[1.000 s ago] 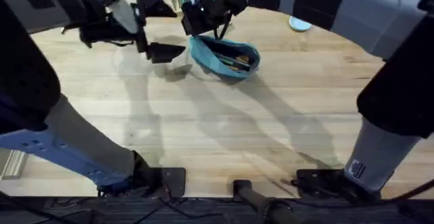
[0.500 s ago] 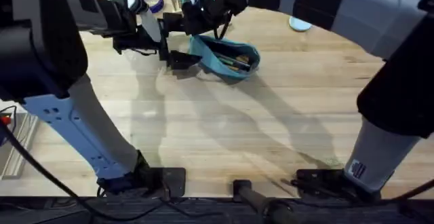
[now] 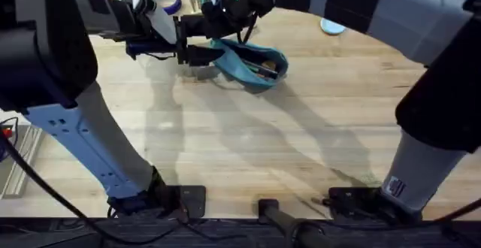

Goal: Unzip the bag, pick up the pens from the table one at a time and place them inside, then zip the bag closed.

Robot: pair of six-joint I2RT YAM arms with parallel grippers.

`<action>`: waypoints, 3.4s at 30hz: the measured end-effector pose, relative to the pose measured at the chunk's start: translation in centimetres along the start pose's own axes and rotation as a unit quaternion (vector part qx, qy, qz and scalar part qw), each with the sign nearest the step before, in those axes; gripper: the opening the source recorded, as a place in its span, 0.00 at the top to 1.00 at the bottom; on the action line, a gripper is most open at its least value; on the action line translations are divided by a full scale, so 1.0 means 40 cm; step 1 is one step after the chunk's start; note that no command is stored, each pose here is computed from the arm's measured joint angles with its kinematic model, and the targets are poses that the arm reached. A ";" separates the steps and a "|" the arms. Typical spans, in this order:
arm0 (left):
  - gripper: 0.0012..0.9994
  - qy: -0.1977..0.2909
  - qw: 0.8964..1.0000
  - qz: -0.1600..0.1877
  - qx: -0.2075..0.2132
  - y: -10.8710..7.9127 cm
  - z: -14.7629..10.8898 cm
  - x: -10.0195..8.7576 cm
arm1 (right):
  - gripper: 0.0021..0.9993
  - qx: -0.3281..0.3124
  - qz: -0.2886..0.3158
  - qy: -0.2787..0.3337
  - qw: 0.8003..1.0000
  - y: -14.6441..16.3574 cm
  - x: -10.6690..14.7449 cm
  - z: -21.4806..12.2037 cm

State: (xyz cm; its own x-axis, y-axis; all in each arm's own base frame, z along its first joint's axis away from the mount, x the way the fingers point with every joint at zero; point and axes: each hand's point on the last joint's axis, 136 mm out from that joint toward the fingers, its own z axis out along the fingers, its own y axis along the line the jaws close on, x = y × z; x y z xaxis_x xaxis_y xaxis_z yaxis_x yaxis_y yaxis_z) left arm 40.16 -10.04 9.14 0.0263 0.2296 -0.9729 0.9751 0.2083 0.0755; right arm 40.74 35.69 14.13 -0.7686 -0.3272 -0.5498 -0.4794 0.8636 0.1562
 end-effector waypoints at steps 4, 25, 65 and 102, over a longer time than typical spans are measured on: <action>0.72 -0.001 1.000 -0.004 0.001 -0.002 0.000 -0.001 | 0.97 0.000 0.000 0.000 1.000 0.000 0.000 0.000; 0.96 -0.014 1.000 -0.003 0.005 -0.005 0.003 -0.012 | 0.97 -0.002 0.008 0.003 1.000 -0.018 -0.003 -0.036; 0.01 -0.008 1.000 -0.005 0.003 -0.005 0.003 -0.007 | 0.00 0.052 0.031 0.116 0.991 -0.169 0.111 -0.182; 0.01 0.054 0.996 -0.071 -0.023 -0.116 -0.178 -0.070 | 0.00 0.019 0.002 0.058 0.998 -0.047 0.034 -0.207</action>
State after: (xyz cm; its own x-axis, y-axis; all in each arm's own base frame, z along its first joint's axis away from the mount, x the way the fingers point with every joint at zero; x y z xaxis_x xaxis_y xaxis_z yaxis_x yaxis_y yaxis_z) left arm 34.00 -4.89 13.05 -0.1371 0.2955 -0.9455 0.9562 0.2886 -0.0484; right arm 37.08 30.44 19.88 -0.8151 -0.3640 -0.4507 -0.4617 0.8781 0.1259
